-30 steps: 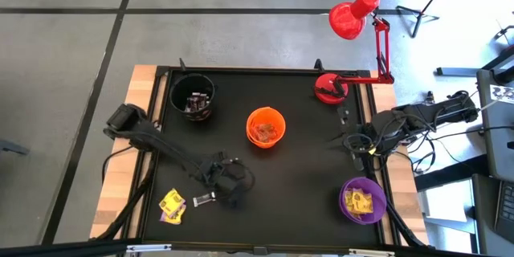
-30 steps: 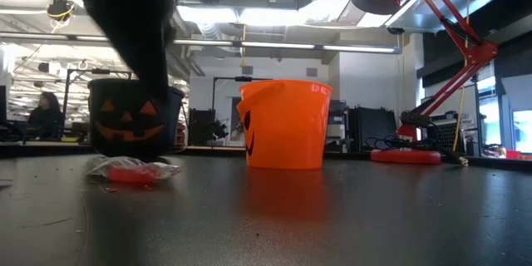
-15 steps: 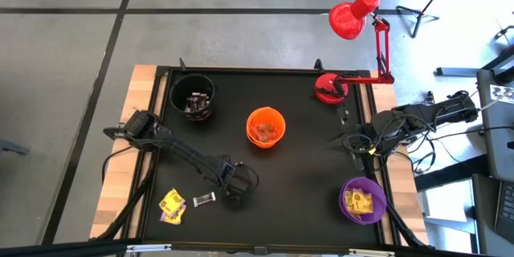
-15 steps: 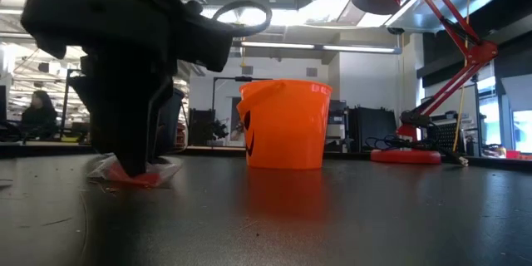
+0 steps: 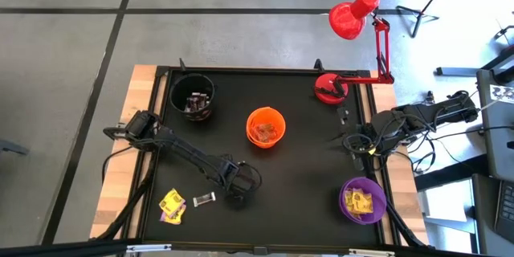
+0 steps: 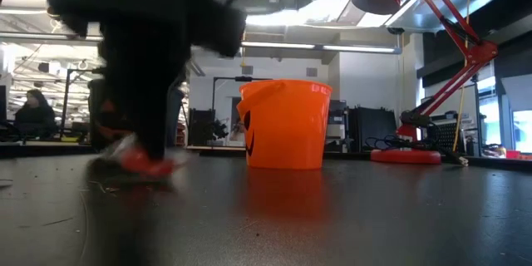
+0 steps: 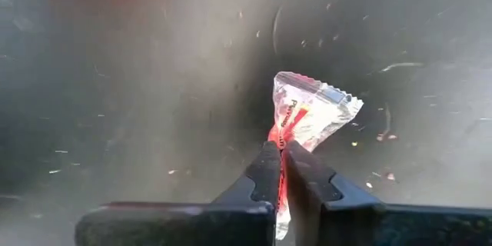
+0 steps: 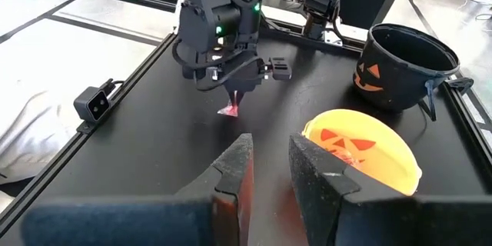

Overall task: Sort candy
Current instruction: Put the red gummy into the orange bucket

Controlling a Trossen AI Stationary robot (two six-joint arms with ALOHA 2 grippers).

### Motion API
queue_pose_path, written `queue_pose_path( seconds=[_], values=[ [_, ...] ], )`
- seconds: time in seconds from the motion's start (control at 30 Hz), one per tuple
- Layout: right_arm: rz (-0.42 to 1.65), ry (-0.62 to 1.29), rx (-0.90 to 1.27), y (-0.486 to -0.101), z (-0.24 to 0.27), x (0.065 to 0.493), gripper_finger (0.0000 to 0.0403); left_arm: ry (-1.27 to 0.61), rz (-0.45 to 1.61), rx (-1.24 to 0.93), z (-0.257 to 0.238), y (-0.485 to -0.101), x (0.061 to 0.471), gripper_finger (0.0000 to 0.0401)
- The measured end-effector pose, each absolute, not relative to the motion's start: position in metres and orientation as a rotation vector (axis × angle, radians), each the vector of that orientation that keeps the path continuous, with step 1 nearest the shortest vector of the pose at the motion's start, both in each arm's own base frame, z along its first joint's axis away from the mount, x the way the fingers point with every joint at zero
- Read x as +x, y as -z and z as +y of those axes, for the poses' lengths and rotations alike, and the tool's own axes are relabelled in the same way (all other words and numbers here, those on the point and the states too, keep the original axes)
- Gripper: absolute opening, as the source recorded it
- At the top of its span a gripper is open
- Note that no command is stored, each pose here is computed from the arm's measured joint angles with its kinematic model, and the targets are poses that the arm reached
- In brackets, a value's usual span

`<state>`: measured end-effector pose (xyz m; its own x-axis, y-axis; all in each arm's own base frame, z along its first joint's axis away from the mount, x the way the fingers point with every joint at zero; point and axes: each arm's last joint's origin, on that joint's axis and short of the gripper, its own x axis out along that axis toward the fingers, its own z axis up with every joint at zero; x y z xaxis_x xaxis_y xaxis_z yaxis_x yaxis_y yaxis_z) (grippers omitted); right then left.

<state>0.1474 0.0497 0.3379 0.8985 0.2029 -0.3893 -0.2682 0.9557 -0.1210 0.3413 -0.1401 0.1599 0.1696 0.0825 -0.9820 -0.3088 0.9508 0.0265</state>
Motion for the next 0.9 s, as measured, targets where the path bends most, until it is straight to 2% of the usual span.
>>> queue_pose_path(
  seconds=[0.27, 0.43, 0.6, 0.73, 0.9],
  values=[
    [0.382, -0.245, -0.173, -0.338, 0.05, 0.147, 0.0083, -0.408, 1.286, -0.026, -0.142, -0.221, 0.354, 0.0],
    [0.381, -0.245, -0.173, -0.338, 0.05, 0.147, 0.0083, -0.48, 1.007, 0.15, -0.146, -0.269, 0.371, 0.0],
    [0.382, -0.247, -0.173, -0.338, 0.05, 0.147, 0.0083, -0.472, 0.754, 0.291, -0.145, -0.298, 0.386, 0.0],
    [0.388, -0.248, -0.174, -0.338, 0.05, 0.147, 0.0083, -0.463, 0.685, 0.272, -0.13, -0.301, 0.387, 0.0],
    [0.391, -0.265, -0.176, -0.337, 0.05, 0.147, 0.0083, -0.4, 0.64, 0.204, -0.113, -0.283, 0.381, 0.0]
  ],
)
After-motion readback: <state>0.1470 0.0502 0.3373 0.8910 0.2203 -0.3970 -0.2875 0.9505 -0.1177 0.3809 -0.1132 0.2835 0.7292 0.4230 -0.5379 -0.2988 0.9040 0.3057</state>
